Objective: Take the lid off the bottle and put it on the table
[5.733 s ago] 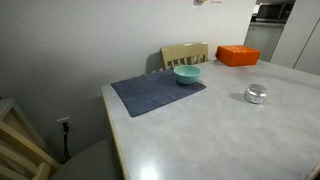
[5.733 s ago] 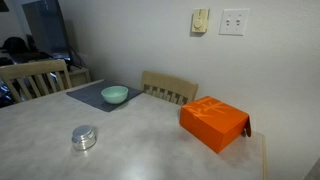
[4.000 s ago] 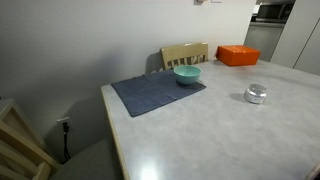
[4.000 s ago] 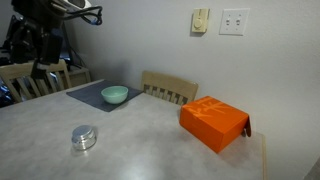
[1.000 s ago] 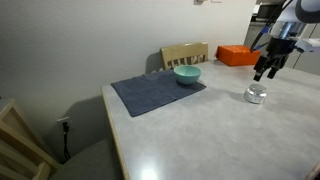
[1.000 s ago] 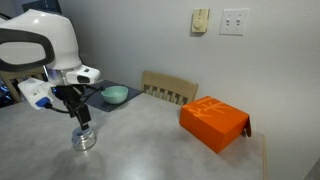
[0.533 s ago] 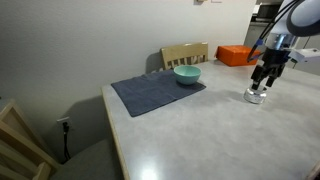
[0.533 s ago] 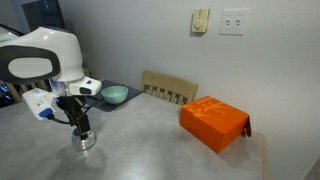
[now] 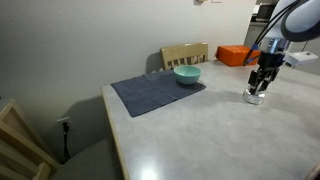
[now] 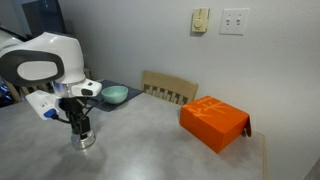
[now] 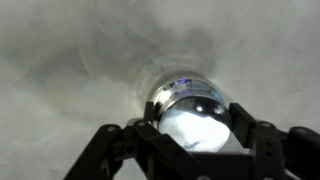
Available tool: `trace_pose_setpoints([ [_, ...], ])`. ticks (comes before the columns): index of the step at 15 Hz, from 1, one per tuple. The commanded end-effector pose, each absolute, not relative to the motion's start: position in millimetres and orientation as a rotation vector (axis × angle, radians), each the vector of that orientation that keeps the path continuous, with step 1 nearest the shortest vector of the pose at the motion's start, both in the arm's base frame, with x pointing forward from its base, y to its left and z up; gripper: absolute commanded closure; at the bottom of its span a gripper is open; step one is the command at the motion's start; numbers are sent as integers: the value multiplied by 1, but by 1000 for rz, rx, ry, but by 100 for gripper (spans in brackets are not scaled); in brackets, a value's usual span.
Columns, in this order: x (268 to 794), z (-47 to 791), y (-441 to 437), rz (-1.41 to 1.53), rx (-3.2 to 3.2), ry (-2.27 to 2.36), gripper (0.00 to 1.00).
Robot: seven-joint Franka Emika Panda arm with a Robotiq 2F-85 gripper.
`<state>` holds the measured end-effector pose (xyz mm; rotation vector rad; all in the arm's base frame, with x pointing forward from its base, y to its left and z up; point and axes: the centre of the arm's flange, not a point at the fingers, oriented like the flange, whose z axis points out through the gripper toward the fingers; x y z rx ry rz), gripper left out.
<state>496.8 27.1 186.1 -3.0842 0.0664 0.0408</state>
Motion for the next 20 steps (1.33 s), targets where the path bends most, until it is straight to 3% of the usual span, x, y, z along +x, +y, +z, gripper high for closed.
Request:
trace_pose_setpoints([
  [1, 502, 184, 31, 47, -3097, 56, 55],
  [14, 456, 242, 56, -29, -3207, 35, 56],
  [20, 456, 302, -5, -215, -3127, 219, 56],
])
